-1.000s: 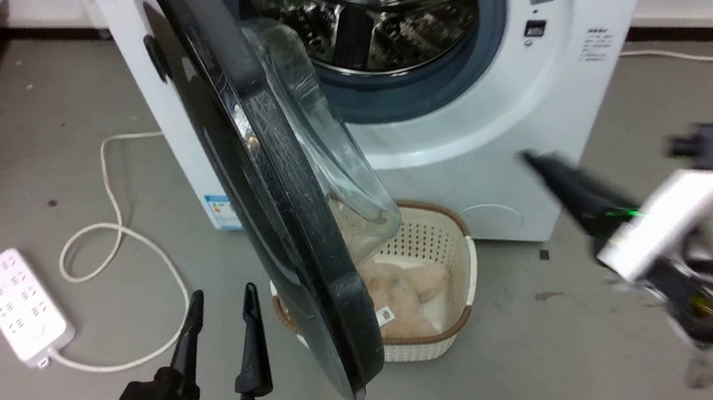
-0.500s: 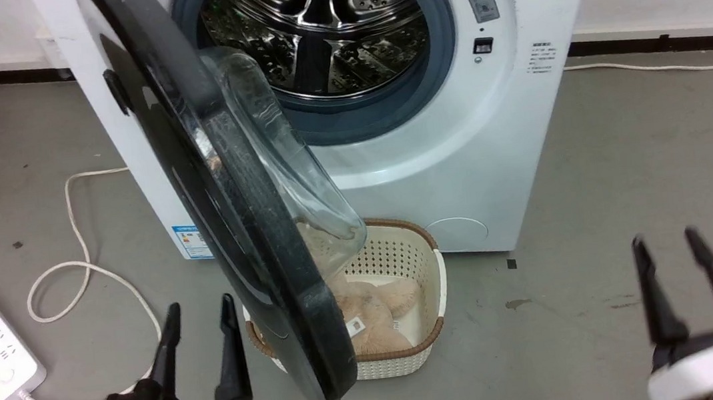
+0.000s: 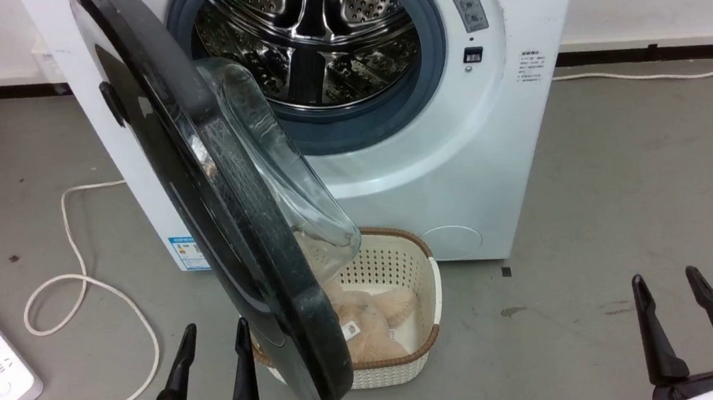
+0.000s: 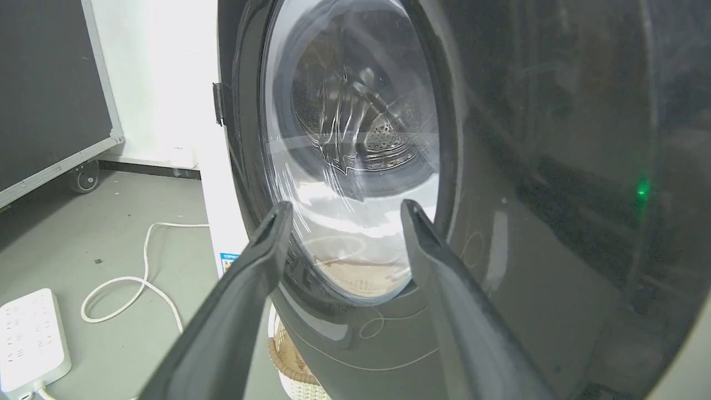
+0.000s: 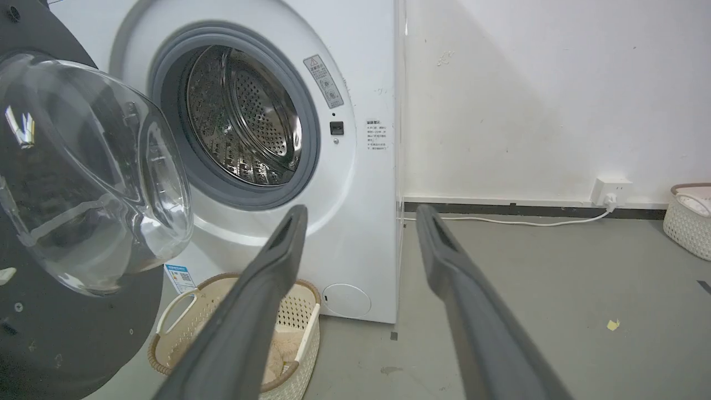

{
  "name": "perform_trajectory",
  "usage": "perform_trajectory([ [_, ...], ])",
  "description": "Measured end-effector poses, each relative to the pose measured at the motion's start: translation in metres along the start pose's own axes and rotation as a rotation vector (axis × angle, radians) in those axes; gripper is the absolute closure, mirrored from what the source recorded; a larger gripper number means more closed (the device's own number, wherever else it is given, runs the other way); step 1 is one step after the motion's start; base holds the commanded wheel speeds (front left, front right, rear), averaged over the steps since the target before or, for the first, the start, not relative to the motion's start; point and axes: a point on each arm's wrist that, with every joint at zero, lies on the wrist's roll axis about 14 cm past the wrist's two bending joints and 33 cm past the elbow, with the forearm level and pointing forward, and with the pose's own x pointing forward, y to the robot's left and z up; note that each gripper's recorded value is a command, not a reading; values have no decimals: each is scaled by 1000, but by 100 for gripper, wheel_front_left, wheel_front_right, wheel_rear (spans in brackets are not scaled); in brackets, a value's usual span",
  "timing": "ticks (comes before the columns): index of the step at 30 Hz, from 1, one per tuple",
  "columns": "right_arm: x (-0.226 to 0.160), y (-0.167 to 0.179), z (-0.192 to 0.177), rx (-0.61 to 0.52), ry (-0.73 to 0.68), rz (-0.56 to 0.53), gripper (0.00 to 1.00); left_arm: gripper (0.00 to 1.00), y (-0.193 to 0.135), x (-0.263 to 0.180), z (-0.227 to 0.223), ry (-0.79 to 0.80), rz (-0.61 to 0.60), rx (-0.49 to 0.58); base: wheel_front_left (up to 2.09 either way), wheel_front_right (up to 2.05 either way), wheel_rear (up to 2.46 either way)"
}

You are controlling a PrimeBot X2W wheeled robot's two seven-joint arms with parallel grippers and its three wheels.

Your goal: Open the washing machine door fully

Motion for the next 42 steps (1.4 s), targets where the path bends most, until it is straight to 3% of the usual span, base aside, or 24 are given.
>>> perform_trajectory([
  [2,0,0,2,9,-5,-2,0,100,-1,0,0,0,-2,-1,0,0,0],
  [11,0,5,5,19,-16,12,0,100,14,3,41,-130,60,-30,0,0,0],
  [18,1,8,4,21,-15,22,0,100,24,7,173,-548,104,-34,0,0,0],
  [23,1,7,4,25,-14,18,0,100,-7,-6,243,-780,7,-12,0,0,0],
  [33,-2,2,-3,44,8,-3,0,100,-105,-3,231,-653,-319,-40,0,0,0],
  [42,1,0,-9,51,25,-9,0,100,-163,-1,121,-273,-477,-95,0,0,0],
])
